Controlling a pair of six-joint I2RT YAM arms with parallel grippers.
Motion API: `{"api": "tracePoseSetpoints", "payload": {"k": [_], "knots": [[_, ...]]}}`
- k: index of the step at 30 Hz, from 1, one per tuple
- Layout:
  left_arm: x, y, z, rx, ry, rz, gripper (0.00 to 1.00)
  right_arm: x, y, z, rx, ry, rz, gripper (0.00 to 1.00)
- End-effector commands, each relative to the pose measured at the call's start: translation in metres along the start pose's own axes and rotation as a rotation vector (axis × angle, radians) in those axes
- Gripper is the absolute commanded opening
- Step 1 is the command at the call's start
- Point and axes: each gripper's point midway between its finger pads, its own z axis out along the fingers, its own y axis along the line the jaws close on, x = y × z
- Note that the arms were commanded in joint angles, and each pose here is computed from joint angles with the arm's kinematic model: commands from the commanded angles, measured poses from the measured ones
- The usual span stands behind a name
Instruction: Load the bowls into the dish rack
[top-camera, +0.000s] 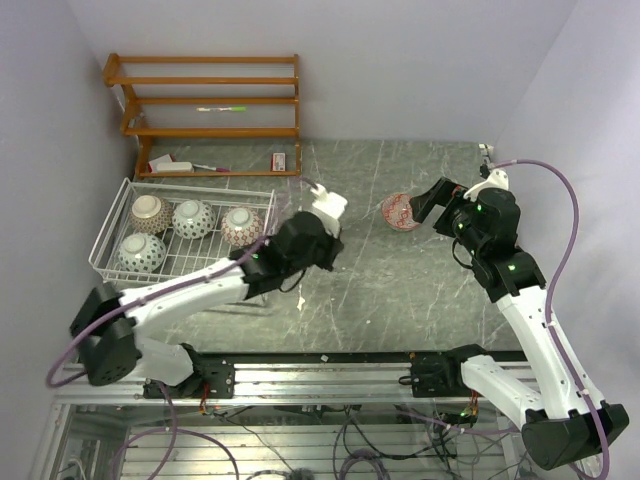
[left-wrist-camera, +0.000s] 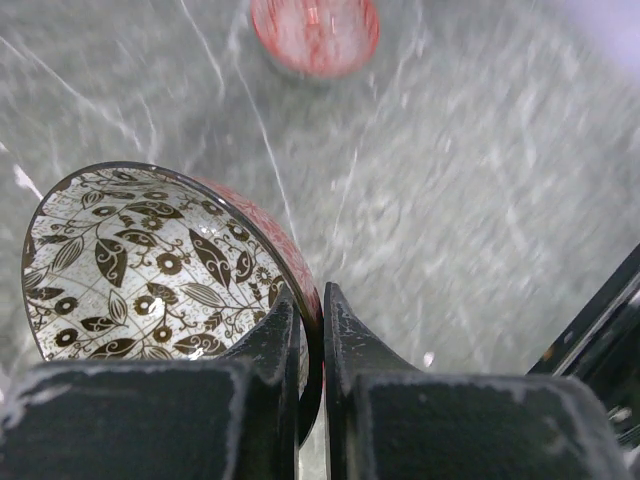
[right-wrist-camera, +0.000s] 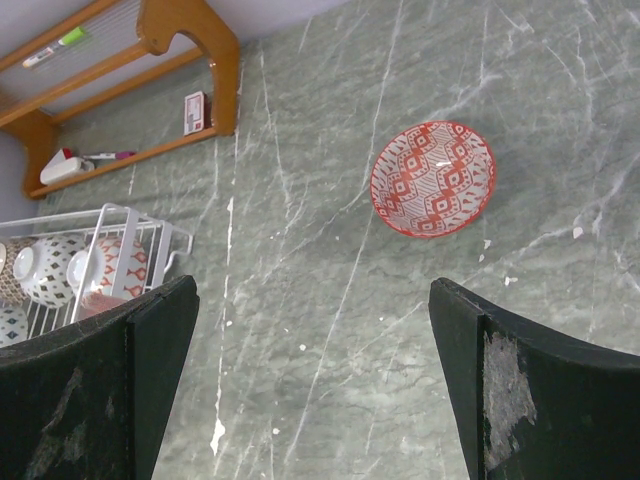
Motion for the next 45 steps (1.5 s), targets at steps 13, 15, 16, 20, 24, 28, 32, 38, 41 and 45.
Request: {"api": "tracePoseSetpoints", "payload": {"k": [13,15,16,20,24,28,32,38,41,45], "knots": [[-0.063,0.162,-0.11,-0.009,-0.459,-0.564,0.07,0.003,0.002,-0.001,-0.03,0.0,-0.003,1.0],[-0.041,0.18,-0.11,-0.012,-0.459,-0.647,0.07,0.004,0.002,-0.001,-0.033,0.003,-0.003,1.0],[-0.037,0.186,-0.112,0.005,-0.484,-0.674,0.07,0.003,0.003,-0.001,-0.033,0.002,-0.002,1.0],[-0.009,0.21,-0.12,0.006,-0.529,-0.796,0.07,0.003,0.002,-0.002,-0.031,0.0,-0.005,1.0],[0.007,0.225,-0.129,-0.008,-0.567,-0.873,0.07,0.007,0.001,0.0,-0.027,0.009,-0.006,1.0],[0.022,0.239,-0.133,-0.039,-0.569,-0.943,0.07,0.008,0.001,0.002,-0.03,0.012,-0.002,1.0],[0.043,0.254,-0.136,-0.095,-0.55,-1.02,0.08,0.011,0.0,0.004,-0.029,0.015,-0.003,1.0],[0.063,0.261,-0.127,-0.062,-0.537,-1.105,0.09,0.016,-0.001,0.011,-0.035,0.029,-0.004,1.0],[0.064,0.261,-0.125,-0.041,-0.533,-1.128,0.09,0.015,0.0,0.012,-0.035,0.03,-0.007,1.0],[0.079,0.265,-0.123,-0.099,-0.483,-1.151,0.13,0.014,0.001,0.012,-0.041,0.023,-0.01,1.0]]}}
